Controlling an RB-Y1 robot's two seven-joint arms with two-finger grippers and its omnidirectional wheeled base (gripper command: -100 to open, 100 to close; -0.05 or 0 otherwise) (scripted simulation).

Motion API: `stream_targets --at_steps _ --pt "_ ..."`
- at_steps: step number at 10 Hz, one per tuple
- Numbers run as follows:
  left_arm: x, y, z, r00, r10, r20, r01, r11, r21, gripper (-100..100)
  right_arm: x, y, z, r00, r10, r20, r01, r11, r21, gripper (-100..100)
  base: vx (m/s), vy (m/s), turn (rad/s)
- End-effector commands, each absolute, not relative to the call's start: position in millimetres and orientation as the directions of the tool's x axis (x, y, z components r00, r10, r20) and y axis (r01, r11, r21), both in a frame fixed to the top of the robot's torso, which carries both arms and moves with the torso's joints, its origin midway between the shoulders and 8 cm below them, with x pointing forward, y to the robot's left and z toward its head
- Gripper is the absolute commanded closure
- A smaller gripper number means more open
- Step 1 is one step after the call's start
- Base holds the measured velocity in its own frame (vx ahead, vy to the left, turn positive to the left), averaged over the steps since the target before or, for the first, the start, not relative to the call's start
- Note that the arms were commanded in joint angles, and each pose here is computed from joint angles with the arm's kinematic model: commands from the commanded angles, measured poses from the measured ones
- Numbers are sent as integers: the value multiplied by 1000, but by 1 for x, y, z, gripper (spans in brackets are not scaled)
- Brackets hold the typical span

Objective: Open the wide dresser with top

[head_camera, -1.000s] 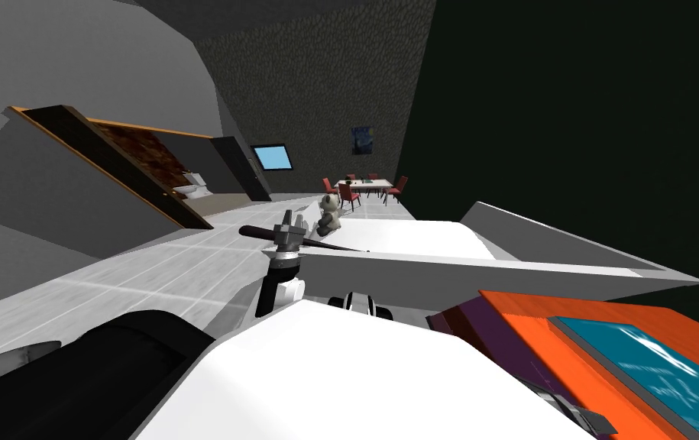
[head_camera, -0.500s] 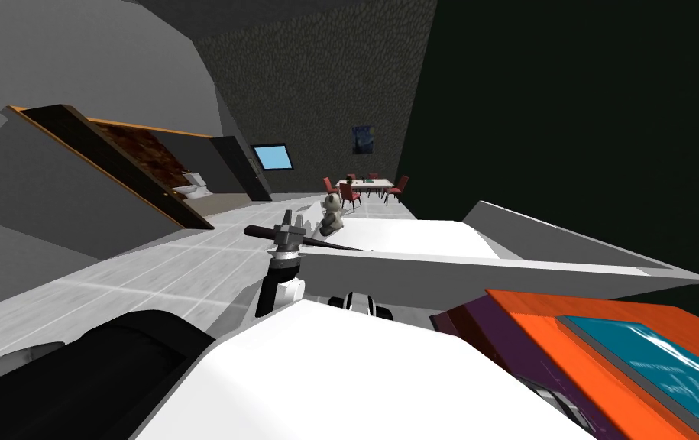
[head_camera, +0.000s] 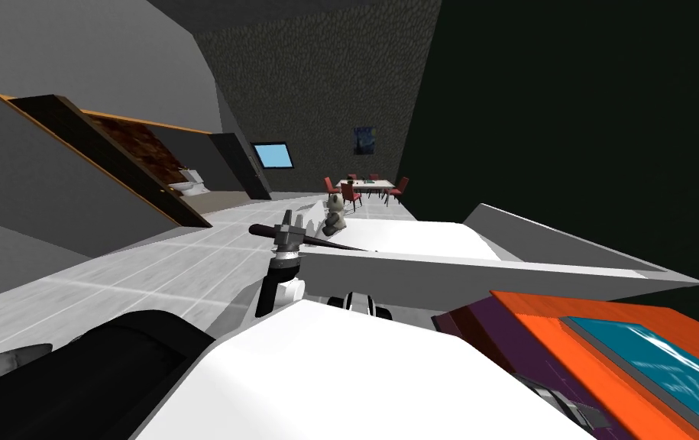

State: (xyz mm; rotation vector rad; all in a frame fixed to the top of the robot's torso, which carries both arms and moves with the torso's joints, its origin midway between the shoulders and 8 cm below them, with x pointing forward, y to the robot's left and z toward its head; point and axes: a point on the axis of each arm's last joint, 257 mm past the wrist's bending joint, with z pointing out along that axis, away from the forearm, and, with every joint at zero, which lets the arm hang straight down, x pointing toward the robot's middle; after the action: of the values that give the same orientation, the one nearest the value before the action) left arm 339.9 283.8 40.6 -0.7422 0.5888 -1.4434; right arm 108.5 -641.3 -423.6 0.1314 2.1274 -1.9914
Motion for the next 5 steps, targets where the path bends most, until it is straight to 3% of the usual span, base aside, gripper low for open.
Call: stream_targets --at_steps 1,5 --pt "340 284 41 58 -995 78 657 -21 -754 0 106 -640 -424 -971 -87 -223 217 72 -974 -100 7 -180 4" --pt "340 284 41 58 -995 78 657 -21 -754 0 104 -641 -424 -971 -85 -223 217 73 -973 -100 8 -120 8"
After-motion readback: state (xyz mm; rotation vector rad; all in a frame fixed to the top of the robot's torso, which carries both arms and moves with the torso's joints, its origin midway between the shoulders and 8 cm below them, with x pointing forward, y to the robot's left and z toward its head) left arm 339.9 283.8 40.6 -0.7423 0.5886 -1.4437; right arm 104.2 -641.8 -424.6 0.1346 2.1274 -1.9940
